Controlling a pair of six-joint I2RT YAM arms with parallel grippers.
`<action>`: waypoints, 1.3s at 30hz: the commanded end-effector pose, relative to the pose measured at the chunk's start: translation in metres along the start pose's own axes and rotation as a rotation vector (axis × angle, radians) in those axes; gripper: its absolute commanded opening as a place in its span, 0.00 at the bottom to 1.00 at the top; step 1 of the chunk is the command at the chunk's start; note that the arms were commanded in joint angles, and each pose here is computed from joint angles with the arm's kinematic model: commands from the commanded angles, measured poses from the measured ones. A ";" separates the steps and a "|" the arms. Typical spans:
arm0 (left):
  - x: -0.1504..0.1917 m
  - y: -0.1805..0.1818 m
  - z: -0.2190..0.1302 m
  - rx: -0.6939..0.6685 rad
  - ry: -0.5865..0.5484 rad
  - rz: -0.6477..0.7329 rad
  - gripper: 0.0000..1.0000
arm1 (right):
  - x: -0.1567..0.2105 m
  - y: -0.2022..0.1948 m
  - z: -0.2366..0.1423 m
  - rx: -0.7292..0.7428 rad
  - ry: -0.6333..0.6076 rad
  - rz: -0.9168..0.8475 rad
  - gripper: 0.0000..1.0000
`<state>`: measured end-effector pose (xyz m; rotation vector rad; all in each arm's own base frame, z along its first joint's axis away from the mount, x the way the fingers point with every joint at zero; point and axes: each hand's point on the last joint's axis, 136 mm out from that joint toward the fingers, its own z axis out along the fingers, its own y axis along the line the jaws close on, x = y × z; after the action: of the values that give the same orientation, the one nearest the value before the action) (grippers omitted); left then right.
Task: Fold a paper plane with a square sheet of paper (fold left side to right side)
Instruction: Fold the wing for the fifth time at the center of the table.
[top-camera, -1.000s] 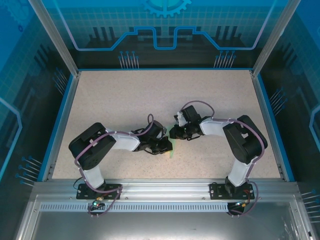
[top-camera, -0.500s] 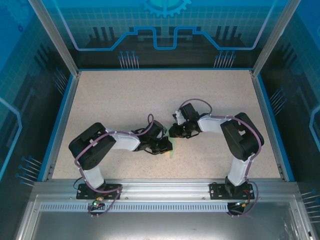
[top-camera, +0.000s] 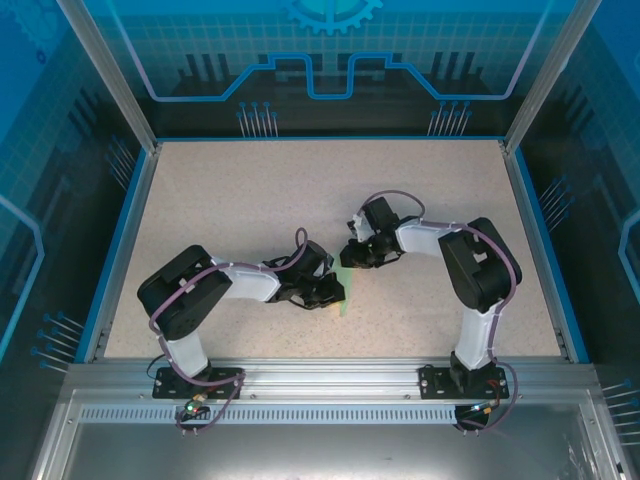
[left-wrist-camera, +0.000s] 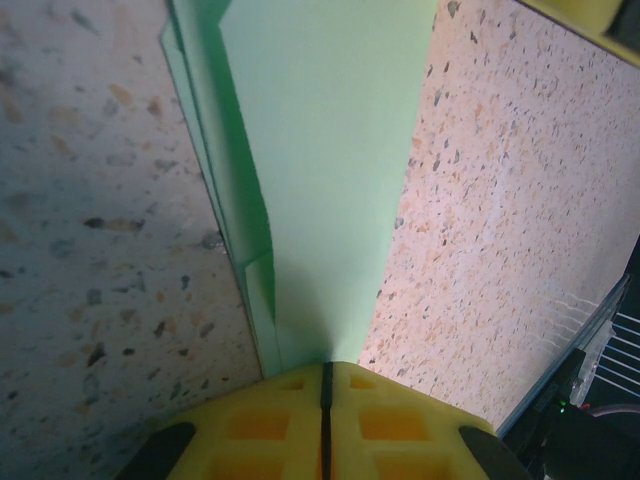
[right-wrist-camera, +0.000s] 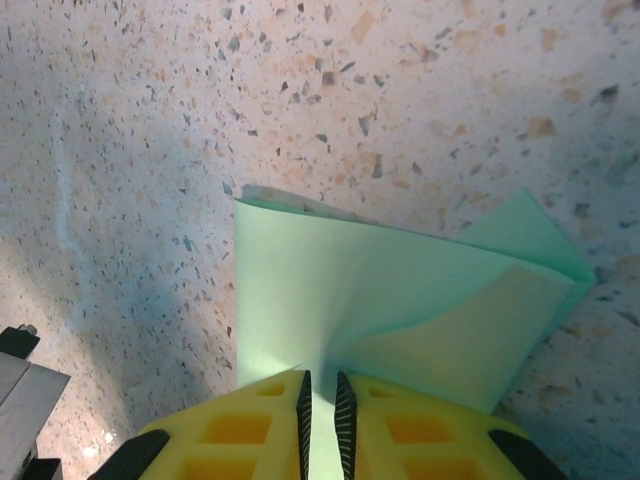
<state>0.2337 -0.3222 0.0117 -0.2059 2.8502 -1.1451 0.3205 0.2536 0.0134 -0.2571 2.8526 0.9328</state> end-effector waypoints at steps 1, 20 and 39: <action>0.034 0.063 0.003 -0.225 0.095 -0.089 0.09 | -0.029 -0.028 -0.003 0.079 -0.073 -0.008 0.19; 0.034 0.063 0.003 -0.223 0.094 -0.093 0.09 | -0.070 -0.051 -0.012 0.082 -0.107 0.024 0.19; 0.032 0.060 -0.001 -0.222 0.074 -0.087 0.09 | -0.007 0.011 -0.062 -0.095 -0.157 0.006 0.19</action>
<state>0.2338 -0.3211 0.0119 -0.2091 2.8476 -1.1281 0.3525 0.2110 0.0756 -0.1684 2.6415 0.9187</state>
